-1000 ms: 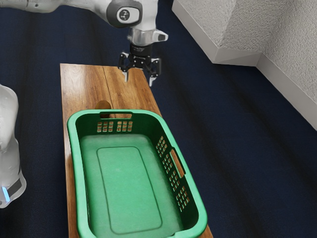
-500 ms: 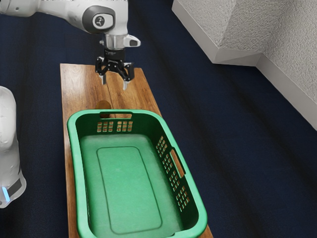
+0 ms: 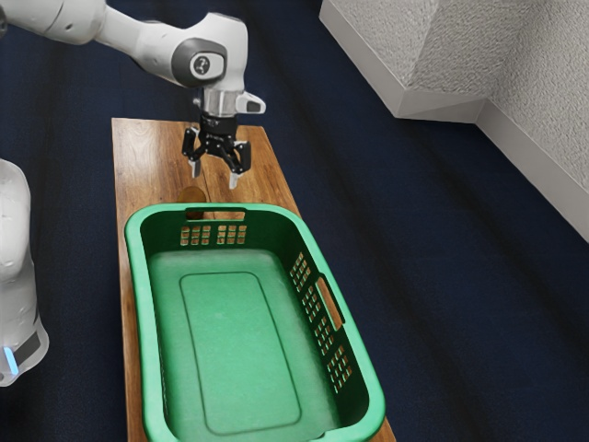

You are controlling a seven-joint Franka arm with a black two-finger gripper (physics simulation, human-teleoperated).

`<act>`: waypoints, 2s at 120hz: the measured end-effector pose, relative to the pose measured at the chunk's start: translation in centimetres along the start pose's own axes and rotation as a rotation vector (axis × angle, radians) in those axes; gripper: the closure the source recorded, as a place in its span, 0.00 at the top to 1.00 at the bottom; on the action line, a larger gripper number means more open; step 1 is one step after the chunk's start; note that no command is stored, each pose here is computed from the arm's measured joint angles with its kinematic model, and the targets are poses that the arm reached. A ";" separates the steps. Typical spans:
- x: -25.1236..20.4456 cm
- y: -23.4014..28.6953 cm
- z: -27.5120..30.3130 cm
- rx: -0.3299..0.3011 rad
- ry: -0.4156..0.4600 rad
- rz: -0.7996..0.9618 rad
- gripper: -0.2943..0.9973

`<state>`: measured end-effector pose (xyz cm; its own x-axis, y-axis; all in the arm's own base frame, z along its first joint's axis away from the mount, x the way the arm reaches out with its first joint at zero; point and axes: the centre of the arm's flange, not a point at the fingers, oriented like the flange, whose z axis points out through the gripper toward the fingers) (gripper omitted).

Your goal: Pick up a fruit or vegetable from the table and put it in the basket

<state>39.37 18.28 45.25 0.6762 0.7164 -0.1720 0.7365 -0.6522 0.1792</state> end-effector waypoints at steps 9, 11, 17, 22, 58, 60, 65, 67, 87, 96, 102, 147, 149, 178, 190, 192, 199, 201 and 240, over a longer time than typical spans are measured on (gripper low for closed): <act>0.1 0.5 0.6 0.000 -0.010 0.010 0.77; 0.1 0.6 0.7 -0.001 -0.011 0.012 0.77; 0.0 0.8 0.7 -0.007 -0.010 0.017 0.77; -0.1 1.0 0.7 -0.012 -0.008 0.023 0.77; -3.0 -0.5 1.0 -0.059 0.006 0.047 0.78; -3.0 -0.5 1.1 -0.059 0.006 0.046 0.77; -2.9 -0.4 1.3 -0.058 0.008 0.046 0.77; -2.8 -0.4 1.4 -0.057 0.008 0.046 0.77; -2.6 0.6 2.3 -0.048 0.008 0.059 0.77; -3.0 1.5 2.5 -0.050 0.014 0.078 0.77; -3.5 1.8 2.8 -0.054 0.015 0.086 0.77; -5.9 1.5 5.9 -0.045 0.008 0.032 0.74; -5.8 1.5 6.1 -0.043 0.004 0.022 0.74; -5.2 1.6 6.2 -0.054 0.000 -0.053 0.72; -5.2 1.6 5.8 -0.066 0.007 -0.066 0.57; -5.2 1.6 5.8 -0.067 0.008 -0.067 0.55; -5.2 1.5 5.6 -0.070 0.012 -0.077 0.53; -5.1 1.5 5.6 -0.071 0.013 -0.080 0.53; -4.7 0.2 2.7 -0.109 0.073 -0.139 0.52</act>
<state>36.38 14.10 43.47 0.5620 0.8164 -0.1328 0.8141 -0.5176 0.2633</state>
